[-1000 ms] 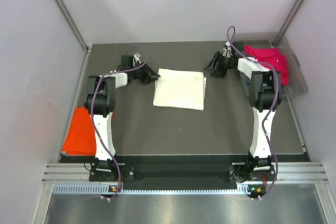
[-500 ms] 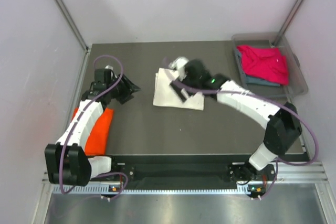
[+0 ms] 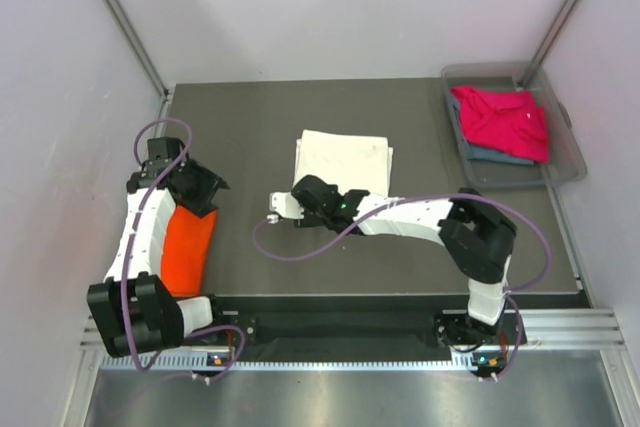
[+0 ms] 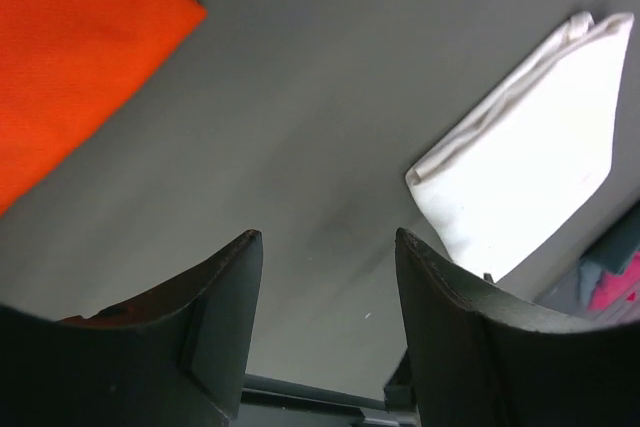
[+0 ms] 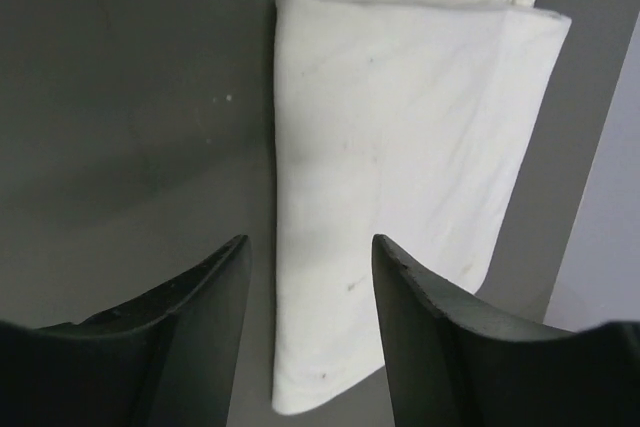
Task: Fold and stack the t-shirts
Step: Neatly place the folded tshirt to the corner
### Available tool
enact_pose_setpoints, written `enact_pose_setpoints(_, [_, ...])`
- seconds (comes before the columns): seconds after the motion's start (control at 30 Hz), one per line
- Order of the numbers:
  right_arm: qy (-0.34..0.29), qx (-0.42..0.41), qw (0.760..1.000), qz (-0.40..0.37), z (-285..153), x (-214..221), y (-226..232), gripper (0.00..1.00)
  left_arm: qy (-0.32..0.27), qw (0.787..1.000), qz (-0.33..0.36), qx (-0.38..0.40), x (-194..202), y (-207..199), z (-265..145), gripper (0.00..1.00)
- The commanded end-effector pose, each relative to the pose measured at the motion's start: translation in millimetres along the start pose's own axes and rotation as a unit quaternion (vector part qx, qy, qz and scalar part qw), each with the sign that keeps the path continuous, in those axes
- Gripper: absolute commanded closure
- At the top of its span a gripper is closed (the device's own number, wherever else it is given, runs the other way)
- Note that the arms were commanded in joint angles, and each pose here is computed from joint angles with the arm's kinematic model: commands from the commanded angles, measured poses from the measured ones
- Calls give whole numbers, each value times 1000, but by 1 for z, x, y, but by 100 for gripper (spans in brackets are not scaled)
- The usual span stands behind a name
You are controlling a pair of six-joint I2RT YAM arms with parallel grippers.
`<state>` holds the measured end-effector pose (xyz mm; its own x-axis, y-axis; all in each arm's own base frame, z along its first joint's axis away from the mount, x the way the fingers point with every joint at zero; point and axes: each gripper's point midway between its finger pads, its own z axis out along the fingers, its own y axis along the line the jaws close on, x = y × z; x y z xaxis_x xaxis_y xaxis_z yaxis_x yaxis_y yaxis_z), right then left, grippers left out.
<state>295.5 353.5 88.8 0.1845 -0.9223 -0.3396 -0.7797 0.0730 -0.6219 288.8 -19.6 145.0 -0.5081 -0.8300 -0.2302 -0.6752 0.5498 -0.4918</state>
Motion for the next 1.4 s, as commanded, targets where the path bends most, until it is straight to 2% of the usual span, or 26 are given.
enact_pose_setpoints(0.0, [-29,13,998,-54,17,-34,-13,48,24,999,-26,-16,-5,9,-4,39])
enact_pose_setpoints(0.27, [-24,-5,998,-56,42,-37,2,48,25,998,-36,-37,-17,21,2,36])
enact_pose_setpoints(0.33, [-21,-1,998,-67,51,-35,4,52,25,999,-43,-22,-18,17,7,36])
enact_pose_setpoints(0.4, [-8,5,998,-69,60,-27,3,56,50,998,-44,-2,-11,13,13,37])
enact_pose_setpoints(0.57, [6,12,998,-59,74,-13,-9,58,77,995,-30,47,-9,-4,20,35])
enact_pose_setpoints(0.67, [12,18,999,-48,78,-6,-19,67,75,994,-17,82,-12,-15,24,26])
enact_pose_setpoints(0.7, [14,16,999,-46,78,-4,-23,76,90,989,-11,114,-8,-24,24,25])
enact_pose_setpoints(0.77, [8,5,999,-45,77,-5,-22,85,106,985,-14,132,-2,-27,28,21])
enact_pose_setpoints(0.8, [5,6,999,-38,73,-6,-26,93,115,983,-14,145,-1,-31,32,17])
enact_pose_setpoints(0.87, [2,2,999,-35,68,-7,-28,100,123,980,-15,155,2,-33,38,13])
enact_pose_setpoints(0.9, [1,-1,999,-36,61,-7,-30,100,119,978,-12,172,-1,-39,43,11])
enact_pose_setpoints(1.0, [-18,-3,1000,-24,44,-10,-33,100,166,964,-41,204,15,-55,53,10])
enact_pose_setpoints(1.03, [-19,-1,1000,-21,40,-9,-35,100,168,959,-27,226,20,-67,55,9])
enact_pose_setpoints(1.2, [-40,-8,999,-9,11,-6,-34,100,171,952,-42,252,35,-91,75,6])
enact_pose_setpoints(1.37, [-49,-16,999,0,-1,3,-33,100,184,947,-4,262,64,-128,97,2])
